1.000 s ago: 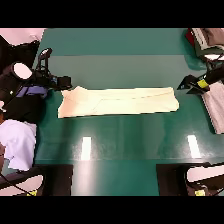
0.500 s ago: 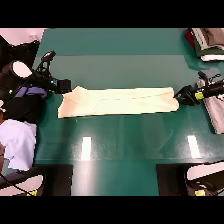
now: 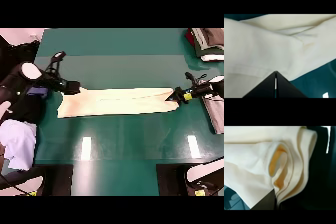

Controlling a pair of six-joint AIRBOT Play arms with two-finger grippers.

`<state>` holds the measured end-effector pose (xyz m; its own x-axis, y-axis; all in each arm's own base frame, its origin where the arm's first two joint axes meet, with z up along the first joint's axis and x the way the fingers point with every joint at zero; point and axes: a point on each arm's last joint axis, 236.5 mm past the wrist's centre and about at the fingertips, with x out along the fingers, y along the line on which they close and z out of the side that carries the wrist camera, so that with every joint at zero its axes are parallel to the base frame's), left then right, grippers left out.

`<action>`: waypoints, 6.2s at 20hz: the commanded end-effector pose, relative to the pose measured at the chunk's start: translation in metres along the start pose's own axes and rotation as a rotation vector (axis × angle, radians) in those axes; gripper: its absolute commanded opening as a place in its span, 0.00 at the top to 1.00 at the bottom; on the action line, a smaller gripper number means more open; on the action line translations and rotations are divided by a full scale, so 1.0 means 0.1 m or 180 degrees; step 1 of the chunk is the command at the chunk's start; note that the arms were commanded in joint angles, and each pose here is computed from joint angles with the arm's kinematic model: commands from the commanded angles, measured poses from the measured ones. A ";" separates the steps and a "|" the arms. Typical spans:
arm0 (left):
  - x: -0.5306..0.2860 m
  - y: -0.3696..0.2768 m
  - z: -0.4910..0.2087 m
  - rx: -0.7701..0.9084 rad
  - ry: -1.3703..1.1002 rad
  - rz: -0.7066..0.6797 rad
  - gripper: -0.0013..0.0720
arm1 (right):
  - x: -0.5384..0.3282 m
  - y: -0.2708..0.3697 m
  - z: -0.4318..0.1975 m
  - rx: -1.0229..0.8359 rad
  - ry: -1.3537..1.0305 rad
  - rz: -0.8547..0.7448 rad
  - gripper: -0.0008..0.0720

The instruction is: Fold the shirts.

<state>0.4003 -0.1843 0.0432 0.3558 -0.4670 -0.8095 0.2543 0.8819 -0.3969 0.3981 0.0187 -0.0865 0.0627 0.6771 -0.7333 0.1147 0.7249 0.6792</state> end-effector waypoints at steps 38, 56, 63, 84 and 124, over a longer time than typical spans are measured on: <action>-1.77 0.32 1.23 0.0563 -0.0743 0.0933 0.95 | 0.57 4.33 -0.69 -0.2472 0.0048 0.0750 0.97; -2.17 0.53 1.04 0.0371 -0.0752 0.1076 0.95 | 1.82 4.07 -0.95 -0.2878 0.0187 0.0416 0.14; -2.14 0.46 1.04 0.0370 -0.0754 0.0967 0.95 | 0.81 2.08 -0.32 -0.1065 -0.0023 -0.0118 0.14; -2.10 0.37 0.98 0.0359 -0.0664 0.0842 0.95 | 2.06 2.89 -0.53 -0.0942 0.0381 0.1242 0.97; -2.04 0.34 0.64 0.0226 -0.0220 0.0763 0.95 | -3.82 0.28 0.45 0.0196 -0.3674 -0.0765 0.97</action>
<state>0.3967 -0.0632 0.2238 0.4847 -0.2514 -0.8378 0.2107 0.9632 -0.1671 0.4317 -0.2321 0.2018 0.8933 -0.0069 -0.4495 0.2949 0.7636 0.5744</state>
